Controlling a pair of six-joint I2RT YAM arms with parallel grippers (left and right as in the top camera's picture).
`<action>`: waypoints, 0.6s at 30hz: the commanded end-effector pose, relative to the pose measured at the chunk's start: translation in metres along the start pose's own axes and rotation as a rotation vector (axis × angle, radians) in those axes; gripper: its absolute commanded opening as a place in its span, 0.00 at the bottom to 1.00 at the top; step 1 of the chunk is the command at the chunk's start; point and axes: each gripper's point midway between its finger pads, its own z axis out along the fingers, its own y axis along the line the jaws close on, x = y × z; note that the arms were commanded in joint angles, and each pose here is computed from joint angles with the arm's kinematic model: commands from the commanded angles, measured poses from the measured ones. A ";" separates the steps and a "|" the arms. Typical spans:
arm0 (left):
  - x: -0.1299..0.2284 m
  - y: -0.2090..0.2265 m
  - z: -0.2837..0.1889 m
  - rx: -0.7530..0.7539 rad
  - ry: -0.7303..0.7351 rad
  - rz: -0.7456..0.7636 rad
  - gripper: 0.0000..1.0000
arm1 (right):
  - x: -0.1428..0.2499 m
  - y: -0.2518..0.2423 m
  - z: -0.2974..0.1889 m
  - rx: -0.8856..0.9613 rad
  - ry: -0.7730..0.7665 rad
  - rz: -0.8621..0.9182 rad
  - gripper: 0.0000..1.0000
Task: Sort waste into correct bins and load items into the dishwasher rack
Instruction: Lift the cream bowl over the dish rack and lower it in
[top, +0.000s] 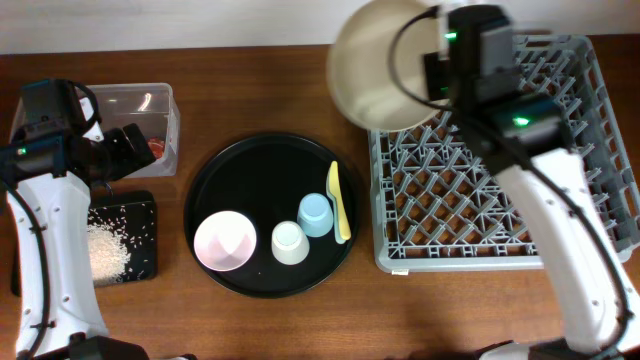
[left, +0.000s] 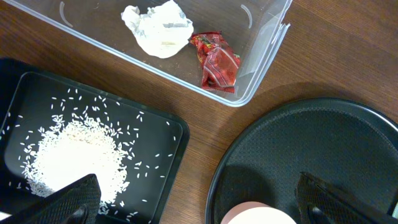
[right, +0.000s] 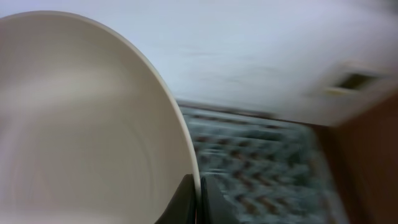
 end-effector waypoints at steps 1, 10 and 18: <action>-0.005 0.001 -0.009 -0.003 -0.028 -0.005 0.99 | 0.000 -0.087 -0.015 0.309 0.019 -0.010 0.04; -0.005 0.001 -0.009 -0.003 -0.028 -0.005 0.99 | 0.028 -0.239 -0.028 0.814 0.155 -0.009 0.04; -0.005 0.001 -0.009 -0.003 -0.028 -0.005 0.99 | 0.054 -0.235 0.054 0.830 0.373 -0.359 0.04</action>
